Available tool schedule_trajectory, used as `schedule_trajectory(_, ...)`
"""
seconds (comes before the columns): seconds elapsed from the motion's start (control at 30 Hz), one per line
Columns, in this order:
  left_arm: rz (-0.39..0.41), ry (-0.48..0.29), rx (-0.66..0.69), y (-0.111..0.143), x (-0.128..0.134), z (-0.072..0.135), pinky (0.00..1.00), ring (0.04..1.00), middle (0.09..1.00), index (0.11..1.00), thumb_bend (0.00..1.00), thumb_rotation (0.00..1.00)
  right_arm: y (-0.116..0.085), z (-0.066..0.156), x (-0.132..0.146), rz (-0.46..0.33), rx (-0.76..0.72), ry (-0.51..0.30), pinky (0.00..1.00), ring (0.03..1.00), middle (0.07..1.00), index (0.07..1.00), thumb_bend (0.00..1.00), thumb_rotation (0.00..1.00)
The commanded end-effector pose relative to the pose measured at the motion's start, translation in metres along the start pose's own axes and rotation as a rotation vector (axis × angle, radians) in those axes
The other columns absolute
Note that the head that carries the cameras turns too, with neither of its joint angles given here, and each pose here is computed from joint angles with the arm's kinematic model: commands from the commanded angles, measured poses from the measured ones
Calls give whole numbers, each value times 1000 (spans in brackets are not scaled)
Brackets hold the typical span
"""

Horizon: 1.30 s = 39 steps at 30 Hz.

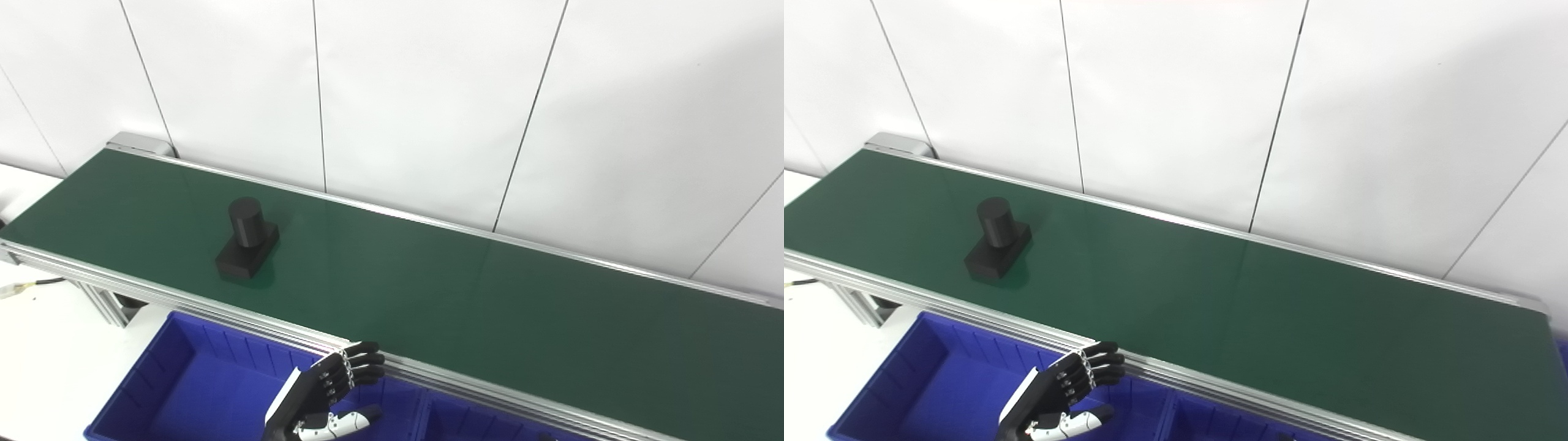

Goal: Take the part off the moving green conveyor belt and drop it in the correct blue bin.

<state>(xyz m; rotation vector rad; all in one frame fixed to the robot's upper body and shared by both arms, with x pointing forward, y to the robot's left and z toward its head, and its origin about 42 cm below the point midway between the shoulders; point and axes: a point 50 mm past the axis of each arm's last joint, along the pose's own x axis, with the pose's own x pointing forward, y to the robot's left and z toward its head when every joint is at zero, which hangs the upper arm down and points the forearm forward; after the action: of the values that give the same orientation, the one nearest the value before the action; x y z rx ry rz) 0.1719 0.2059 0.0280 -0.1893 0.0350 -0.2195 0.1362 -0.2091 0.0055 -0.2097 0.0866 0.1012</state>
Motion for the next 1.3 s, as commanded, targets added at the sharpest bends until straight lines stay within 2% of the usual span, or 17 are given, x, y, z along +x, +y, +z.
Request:
schedule_trajectory(0.0, -28, -47, 4, 2, 7, 11, 750, 728, 760, 779, 529, 0, 1, 14, 4, -13, 8, -92, 610, 723, 811, 850, 727, 0)
schedule_trajectory(0.2, -36, -42, 3, 5, 6, 13, 743, 725, 760, 780, 519, 0, 4, 15, 7, 0, -15, -93, 609, 715, 807, 846, 734, 0)
schedule_trajectory(0.3, -39, -34, -10, 6, 6, 15, 751, 729, 766, 785, 517, 0, 0, 17, 11, 25, -43, -93, 615, 720, 813, 854, 727, 0)
schedule_trajectory(0.4, -44, -36, -7, 6, 5, 14, 754, 731, 766, 785, 522, 0, -8, 27, 26, 54, -70, -118, 639, 735, 815, 862, 720, 0)
schedule_trajectory(0.6, -33, -28, -12, 4, 1, 13, 751, 725, 759, 780, 534, 0, -23, 63, 62, 97, -100, -212, 669, 763, 831, 877, 701, 0)
schedule_trajectory(0.83, -30, -30, -13, 0, 0, 9, 743, 720, 754, 776, 547, 0, -39, 122, 110, 164, -170, -340, 734, 794, 849, 895, 692, 22)
schedule_trajectory(0.93, -32, -31, -14, -2, 1, 7, 735, 718, 751, 772, 556, 0, -40, 149, 131, 190, -184, -389, 708, 782, 846, 898, 700, 18)
schedule_trajectory(1.0, -33, -32, -13, -4, 2, 8, 736, 716, 750, 767, 561, 0, -40, 159, 139, 201, -196, -404, 712, 778, 848, 902, 701, 54)
schedule_trajectory(1.13, -22, -29, -17, -6, 4, 7, 730, 713, 750, 764, 552, 0, -33, 195, 163, 236, -270, -465, 699, 781, 858, 908, 707, 107)
schedule_trajectory(1.27, -21, -28, -17, -7, 5, 7, 737, 721, 756, 769, 547, 0, -25, 218, 187, 262, -324, -512, 675, 776, 857, 912, 703, 155)
